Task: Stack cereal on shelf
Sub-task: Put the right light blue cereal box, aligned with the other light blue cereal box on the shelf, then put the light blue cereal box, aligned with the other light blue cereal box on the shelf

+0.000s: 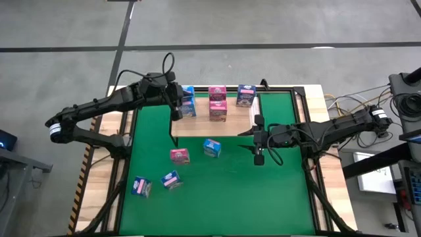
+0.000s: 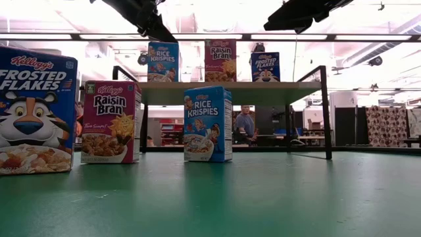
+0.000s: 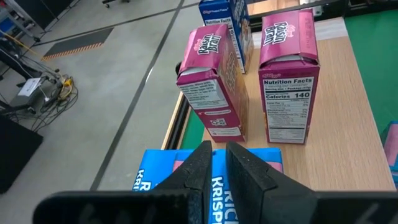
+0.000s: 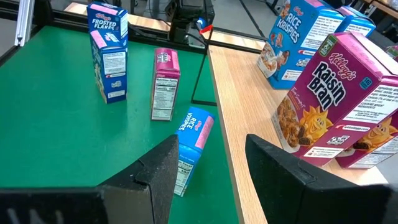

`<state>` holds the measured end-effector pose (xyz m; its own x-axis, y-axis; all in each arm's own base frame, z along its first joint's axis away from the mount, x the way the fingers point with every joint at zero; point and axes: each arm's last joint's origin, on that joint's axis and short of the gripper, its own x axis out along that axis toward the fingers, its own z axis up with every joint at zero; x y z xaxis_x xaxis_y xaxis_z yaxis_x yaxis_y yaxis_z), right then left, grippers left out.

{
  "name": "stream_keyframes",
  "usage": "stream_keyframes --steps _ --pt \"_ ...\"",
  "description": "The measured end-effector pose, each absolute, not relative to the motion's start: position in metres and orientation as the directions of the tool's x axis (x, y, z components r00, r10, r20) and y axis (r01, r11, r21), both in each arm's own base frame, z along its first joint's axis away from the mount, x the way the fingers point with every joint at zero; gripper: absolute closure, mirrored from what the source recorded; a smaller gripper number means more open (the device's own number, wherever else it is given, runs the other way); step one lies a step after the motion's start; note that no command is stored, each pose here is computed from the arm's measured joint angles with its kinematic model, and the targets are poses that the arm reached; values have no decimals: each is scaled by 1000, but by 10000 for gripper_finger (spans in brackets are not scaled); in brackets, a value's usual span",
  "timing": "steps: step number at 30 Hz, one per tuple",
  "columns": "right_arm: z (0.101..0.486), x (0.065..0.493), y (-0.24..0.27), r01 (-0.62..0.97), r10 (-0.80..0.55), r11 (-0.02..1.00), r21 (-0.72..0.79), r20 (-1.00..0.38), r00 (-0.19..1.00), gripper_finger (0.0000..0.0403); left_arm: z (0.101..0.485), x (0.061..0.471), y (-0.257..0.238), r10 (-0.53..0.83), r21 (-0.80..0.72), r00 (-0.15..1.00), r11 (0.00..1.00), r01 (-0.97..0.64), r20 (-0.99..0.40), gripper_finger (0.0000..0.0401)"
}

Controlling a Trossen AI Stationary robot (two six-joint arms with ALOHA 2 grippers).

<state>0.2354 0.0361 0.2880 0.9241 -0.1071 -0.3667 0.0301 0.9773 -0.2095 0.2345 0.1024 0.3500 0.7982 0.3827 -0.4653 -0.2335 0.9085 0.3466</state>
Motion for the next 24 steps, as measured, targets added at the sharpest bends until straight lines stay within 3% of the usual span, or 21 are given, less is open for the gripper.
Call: stream_keyframes --steps 16,24 --pt "289 236 37 53 -104 987 -150 -359 927 227 368 221 91 377 263 843 920 -291 -384 369" --pt "286 234 60 6 -24 999 -49 -372 928 227 381 213 44 179 230 928 967 -106 -326 390"
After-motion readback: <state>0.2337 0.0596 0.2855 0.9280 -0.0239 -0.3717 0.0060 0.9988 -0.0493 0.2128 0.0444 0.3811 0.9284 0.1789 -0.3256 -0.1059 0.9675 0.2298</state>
